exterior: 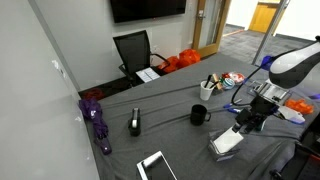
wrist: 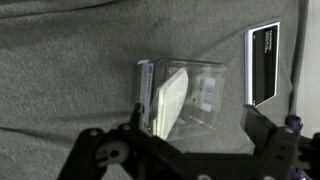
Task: Remove the white object from the clear case on the left and put it on the table
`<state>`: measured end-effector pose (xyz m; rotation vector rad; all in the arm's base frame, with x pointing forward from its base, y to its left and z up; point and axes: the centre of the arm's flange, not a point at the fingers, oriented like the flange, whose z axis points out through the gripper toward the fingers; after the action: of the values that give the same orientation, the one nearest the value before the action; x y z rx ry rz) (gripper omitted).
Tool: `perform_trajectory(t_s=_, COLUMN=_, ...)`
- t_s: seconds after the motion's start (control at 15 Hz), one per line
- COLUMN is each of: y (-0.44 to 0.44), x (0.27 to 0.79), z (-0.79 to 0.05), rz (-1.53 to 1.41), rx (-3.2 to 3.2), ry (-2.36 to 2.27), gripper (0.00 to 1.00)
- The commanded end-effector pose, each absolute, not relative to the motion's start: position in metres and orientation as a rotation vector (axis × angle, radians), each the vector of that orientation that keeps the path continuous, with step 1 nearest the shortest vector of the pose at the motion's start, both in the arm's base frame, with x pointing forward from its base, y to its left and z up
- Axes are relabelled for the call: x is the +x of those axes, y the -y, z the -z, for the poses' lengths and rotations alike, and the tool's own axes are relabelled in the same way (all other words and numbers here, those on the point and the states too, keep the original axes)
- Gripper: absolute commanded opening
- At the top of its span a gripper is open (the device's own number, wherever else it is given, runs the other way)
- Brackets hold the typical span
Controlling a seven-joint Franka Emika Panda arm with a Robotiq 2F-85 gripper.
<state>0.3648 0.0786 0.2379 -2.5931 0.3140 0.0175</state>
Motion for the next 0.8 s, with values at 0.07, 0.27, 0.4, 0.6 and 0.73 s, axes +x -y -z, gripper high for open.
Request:
perform_trajectory(t_s=0.07, y=-0.080, x=0.378, z=-0.212, rz=-0.024, rx=-2.599, ry=-0.333, gripper=1.00)
perform_trajectory(t_s=0.27, y=-0.081, x=0.384, z=-0.205, rz=-0.034, rx=-2.606, ry=-0.353, gripper=1.00)
perform_trajectory(t_s=0.4, y=-0.081, x=0.387, z=-0.201, rz=-0.034, rx=-2.610, ry=-0.357, gripper=0.74)
perform_trajectory(t_s=0.6, y=-0.082, x=0.392, z=-0.198, rz=-0.037, rx=-2.610, ry=-0.369, gripper=0.53)
perform_trajectory(t_s=0.73, y=-0.082, x=0.395, z=-0.196, rz=-0.040, rx=-2.610, ry=-0.374, gripper=0.38)
